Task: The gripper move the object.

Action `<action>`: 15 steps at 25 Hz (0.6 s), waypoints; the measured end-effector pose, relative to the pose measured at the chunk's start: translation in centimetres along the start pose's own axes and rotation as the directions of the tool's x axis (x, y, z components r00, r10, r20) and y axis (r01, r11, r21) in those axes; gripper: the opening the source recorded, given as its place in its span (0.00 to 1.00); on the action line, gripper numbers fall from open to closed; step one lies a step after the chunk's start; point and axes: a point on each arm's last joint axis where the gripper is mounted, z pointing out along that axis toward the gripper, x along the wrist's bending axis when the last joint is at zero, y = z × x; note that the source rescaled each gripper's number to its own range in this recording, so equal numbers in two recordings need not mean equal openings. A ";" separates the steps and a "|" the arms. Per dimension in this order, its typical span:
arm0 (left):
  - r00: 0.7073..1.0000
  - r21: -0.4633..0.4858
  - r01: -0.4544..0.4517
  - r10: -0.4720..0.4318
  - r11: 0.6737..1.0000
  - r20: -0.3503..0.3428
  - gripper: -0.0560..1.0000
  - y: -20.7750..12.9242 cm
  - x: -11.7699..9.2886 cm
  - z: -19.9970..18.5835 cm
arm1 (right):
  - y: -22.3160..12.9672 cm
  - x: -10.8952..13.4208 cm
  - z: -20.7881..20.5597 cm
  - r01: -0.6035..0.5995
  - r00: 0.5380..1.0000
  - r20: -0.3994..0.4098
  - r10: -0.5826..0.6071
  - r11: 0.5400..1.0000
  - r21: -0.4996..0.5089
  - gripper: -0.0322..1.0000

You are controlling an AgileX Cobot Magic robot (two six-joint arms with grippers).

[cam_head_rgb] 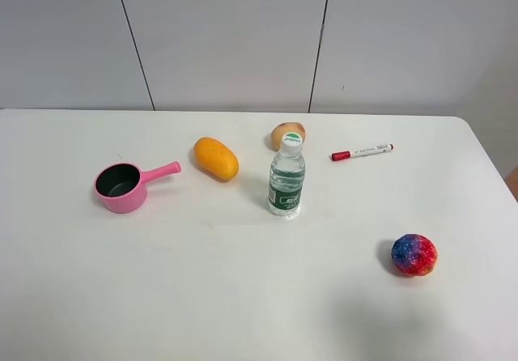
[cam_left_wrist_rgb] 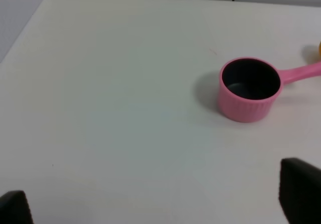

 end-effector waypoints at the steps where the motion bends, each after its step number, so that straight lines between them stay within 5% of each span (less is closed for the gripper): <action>1: 1.000 0.000 0.000 0.000 1.000 0.000 1.00 0.0 0.0 0.0 | 0.0 0.0 0.0 0.000 1.000 0.000 0.000 1.000 0.000 1.00; 15: 0.999 0.000 -0.032 0.032 0.999 -0.006 1.00 0.0 0.1 0.0 | 0.0 0.0 0.0 0.000 1.000 0.000 0.000 1.000 0.000 1.00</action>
